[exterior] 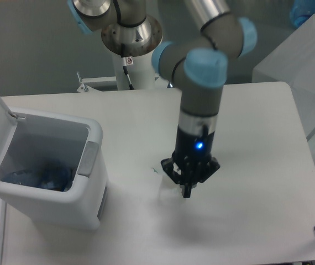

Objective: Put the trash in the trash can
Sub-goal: 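Lift the wrapper and carry it over the trash bin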

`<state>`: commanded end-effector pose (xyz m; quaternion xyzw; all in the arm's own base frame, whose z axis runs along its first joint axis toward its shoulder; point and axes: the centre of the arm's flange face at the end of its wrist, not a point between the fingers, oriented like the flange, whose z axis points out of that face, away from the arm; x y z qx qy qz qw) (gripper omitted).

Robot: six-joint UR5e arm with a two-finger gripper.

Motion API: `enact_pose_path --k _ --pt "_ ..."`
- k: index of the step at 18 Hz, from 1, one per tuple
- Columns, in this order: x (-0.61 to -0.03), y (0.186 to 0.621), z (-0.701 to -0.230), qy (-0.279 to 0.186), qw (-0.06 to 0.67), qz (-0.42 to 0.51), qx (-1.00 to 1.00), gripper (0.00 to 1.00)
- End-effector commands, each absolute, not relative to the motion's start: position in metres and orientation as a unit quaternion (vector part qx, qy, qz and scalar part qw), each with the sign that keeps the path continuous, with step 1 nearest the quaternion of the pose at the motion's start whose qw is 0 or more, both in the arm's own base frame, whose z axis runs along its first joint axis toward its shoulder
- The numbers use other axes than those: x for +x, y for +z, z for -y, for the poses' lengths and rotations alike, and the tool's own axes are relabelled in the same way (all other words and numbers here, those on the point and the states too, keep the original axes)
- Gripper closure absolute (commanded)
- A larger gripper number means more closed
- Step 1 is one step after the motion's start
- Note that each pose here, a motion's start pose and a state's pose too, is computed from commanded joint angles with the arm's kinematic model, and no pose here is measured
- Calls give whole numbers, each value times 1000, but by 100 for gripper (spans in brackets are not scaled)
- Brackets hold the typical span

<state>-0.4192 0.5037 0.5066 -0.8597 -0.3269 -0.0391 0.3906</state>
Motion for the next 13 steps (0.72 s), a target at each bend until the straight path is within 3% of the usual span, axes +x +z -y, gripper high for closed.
enact_pose_path --k 7,11,13 --pt "-326 600 -508 -49 456 258 -850 87" --pt "-271 623 -518 -61 468 221 -853 85" --pt "-232 604 -534 -80 451 193 -868 85"
